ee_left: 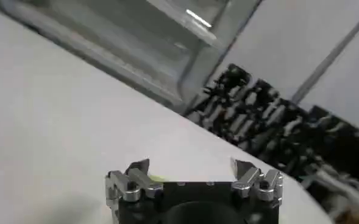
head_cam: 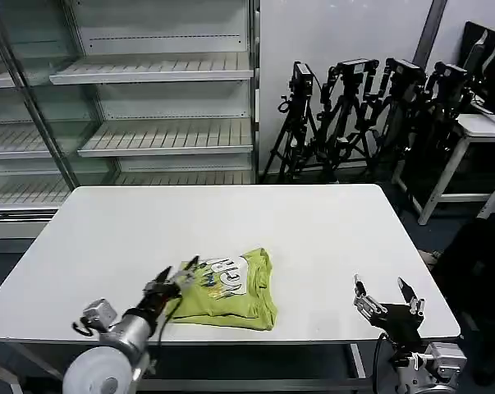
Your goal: Fold and organize the clothes.
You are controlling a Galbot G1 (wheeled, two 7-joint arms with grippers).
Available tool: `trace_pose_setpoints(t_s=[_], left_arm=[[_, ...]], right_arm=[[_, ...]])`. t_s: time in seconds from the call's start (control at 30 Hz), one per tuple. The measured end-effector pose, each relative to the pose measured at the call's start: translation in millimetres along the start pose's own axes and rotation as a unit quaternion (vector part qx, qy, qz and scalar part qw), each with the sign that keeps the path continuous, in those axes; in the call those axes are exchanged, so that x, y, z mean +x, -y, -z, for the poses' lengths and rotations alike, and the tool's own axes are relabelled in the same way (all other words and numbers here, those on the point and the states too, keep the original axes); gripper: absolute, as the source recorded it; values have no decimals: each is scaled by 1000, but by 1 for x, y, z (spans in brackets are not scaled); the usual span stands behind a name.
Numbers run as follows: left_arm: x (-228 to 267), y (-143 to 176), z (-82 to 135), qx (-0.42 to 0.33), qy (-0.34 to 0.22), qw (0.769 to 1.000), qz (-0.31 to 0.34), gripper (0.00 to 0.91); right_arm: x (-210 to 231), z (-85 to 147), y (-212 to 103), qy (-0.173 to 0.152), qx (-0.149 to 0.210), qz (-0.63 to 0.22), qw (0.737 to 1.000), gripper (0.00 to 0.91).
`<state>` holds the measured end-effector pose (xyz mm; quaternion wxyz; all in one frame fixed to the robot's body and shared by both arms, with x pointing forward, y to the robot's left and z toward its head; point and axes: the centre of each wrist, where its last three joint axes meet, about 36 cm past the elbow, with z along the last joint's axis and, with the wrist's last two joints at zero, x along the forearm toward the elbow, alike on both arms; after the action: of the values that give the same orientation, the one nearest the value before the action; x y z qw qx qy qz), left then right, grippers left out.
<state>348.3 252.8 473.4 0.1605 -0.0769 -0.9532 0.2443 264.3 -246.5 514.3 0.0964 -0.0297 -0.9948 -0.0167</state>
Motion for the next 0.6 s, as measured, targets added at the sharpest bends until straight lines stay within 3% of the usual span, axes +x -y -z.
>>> trace_pose_setpoints(t_s=[0.27, 0.6], left_arm=[[-1, -24, -7, -63, -11, 997, 42, 907], [-16, -23, -22, -58, -45, 997, 36, 907]], right_arm=[[1, 2, 1, 2, 3, -2, 1000, 907], [6, 5, 1, 3, 3, -9, 1000, 907]])
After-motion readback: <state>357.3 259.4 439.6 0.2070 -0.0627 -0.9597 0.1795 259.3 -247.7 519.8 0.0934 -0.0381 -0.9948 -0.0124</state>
